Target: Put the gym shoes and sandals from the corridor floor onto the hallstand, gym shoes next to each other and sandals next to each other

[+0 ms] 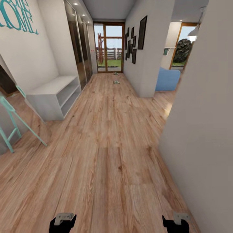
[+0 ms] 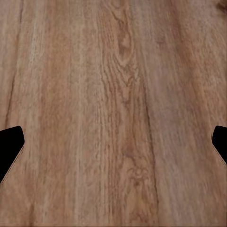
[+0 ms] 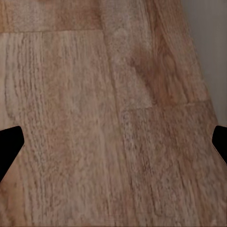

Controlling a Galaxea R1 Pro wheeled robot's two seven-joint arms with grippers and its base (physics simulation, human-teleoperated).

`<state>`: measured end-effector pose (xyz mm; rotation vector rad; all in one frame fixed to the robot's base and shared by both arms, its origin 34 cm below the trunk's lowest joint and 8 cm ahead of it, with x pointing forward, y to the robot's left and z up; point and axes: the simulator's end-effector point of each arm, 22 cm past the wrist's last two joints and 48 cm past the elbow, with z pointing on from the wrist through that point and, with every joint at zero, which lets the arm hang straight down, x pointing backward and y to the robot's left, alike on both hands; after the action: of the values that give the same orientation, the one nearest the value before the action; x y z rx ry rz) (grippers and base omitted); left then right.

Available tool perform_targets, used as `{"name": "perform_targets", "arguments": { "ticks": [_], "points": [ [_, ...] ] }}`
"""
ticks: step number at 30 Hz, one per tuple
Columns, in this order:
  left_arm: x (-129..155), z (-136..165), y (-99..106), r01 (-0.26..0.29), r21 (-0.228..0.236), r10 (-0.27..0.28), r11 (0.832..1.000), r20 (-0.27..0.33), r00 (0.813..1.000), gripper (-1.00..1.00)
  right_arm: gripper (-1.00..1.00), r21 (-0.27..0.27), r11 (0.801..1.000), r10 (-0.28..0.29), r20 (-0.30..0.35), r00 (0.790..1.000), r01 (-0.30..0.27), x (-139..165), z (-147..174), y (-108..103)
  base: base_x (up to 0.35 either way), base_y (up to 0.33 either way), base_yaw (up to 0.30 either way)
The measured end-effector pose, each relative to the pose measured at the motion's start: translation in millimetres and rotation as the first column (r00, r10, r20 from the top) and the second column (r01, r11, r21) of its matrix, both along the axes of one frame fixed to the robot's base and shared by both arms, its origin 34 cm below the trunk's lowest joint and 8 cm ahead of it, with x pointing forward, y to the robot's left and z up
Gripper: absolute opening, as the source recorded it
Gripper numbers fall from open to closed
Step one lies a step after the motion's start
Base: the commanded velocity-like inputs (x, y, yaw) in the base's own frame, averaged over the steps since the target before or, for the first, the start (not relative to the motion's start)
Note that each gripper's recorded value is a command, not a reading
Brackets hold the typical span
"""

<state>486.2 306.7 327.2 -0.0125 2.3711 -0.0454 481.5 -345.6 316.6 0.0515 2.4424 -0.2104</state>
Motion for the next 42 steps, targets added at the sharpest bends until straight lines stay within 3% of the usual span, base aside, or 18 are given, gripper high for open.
{"name": "perform_targets", "arguments": {
  "ticks": [42],
  "points": [
    [0.0, 0.0, 0.1, 0.0, 0.0, 0.0, 1.0, 0.0, 1.0, 1.0, 1.0, -0.001, 1.0, -0.002, 0.0, 1.0, 0.002, 0.0, 0.1, -0.5, 0.339, 0.0, 0.0]
  ]
}}
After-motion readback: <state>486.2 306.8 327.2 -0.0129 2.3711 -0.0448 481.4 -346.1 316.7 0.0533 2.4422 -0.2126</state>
